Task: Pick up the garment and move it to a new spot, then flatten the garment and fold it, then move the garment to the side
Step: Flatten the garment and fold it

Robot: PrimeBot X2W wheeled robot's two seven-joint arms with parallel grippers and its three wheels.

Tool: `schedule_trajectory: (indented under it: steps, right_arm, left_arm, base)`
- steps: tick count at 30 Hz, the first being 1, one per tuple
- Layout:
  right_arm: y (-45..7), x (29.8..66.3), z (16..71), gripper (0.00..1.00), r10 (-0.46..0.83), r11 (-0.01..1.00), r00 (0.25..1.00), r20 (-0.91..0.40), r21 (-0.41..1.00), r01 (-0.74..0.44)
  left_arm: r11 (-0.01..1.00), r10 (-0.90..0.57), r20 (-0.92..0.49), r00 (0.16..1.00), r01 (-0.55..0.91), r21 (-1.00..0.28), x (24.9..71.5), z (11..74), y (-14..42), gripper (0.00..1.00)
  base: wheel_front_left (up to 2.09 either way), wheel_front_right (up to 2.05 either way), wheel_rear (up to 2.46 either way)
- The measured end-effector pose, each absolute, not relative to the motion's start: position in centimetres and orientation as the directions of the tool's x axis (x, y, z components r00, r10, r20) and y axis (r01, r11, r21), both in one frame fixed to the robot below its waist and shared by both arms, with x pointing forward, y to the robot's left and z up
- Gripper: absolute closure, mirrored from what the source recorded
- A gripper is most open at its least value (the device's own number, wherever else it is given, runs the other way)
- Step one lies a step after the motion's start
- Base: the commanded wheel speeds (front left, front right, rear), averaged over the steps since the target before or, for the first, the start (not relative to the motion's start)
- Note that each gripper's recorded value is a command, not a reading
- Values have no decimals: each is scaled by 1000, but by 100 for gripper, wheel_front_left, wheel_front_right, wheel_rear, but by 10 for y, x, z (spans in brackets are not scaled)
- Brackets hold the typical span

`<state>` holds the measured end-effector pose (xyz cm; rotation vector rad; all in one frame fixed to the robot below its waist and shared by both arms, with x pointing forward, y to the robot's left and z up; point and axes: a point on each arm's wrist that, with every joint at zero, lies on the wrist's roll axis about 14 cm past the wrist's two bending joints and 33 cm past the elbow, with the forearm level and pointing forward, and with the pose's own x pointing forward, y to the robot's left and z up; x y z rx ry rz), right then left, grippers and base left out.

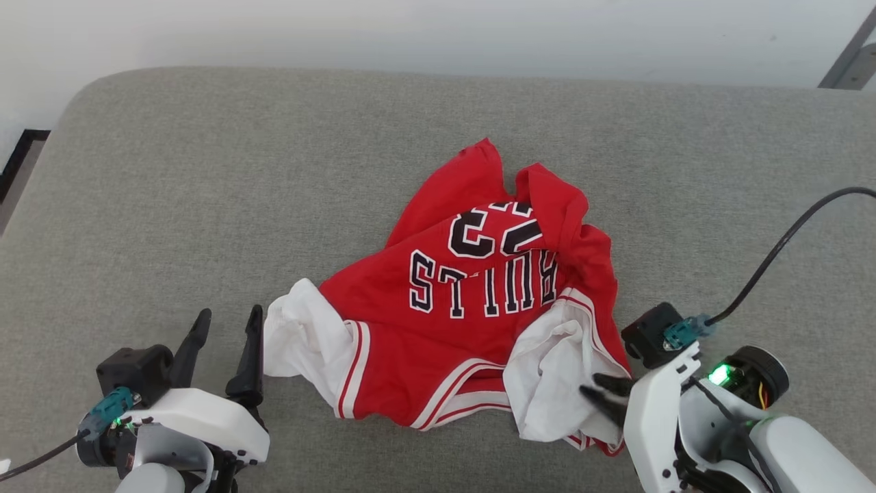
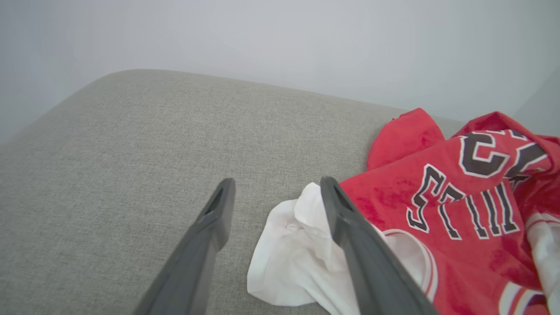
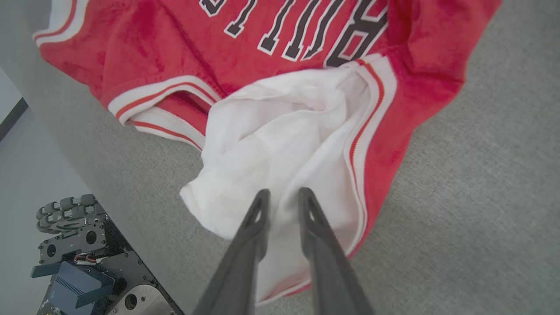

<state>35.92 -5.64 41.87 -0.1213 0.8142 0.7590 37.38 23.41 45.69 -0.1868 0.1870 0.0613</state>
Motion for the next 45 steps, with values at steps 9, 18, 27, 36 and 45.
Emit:
schedule_trajectory:
  steps: [9,18,27,36,45]
  right_arm:
    - [-57,375,433,100,581,757,500,-642,201,-622]
    - [-88,394,456,100,546,833,633,-549,277,-478]
    - [-150,412,454,100,376,926,760,-531,245,-288]
    - [-203,406,409,7,188,981,737,-649,164,-105]
    - [-210,416,424,0,151,987,787,-598,137,-85]
  left_arm:
    - [976,77,-165,983,-109,-190,370,460,240,0]
    - [975,82,-150,985,-111,-191,371,465,241,0]
    - [976,78,-149,986,-106,-190,371,466,239,0]
    - [977,70,-150,986,-99,-191,371,466,237,0]
    - [978,11,-195,981,-52,-204,369,461,224,0]
  base:
    - [0,0,0]
    - [0,0,0]
    - [0,0,0]
    - [0,0,0]
    - [0,0,0]
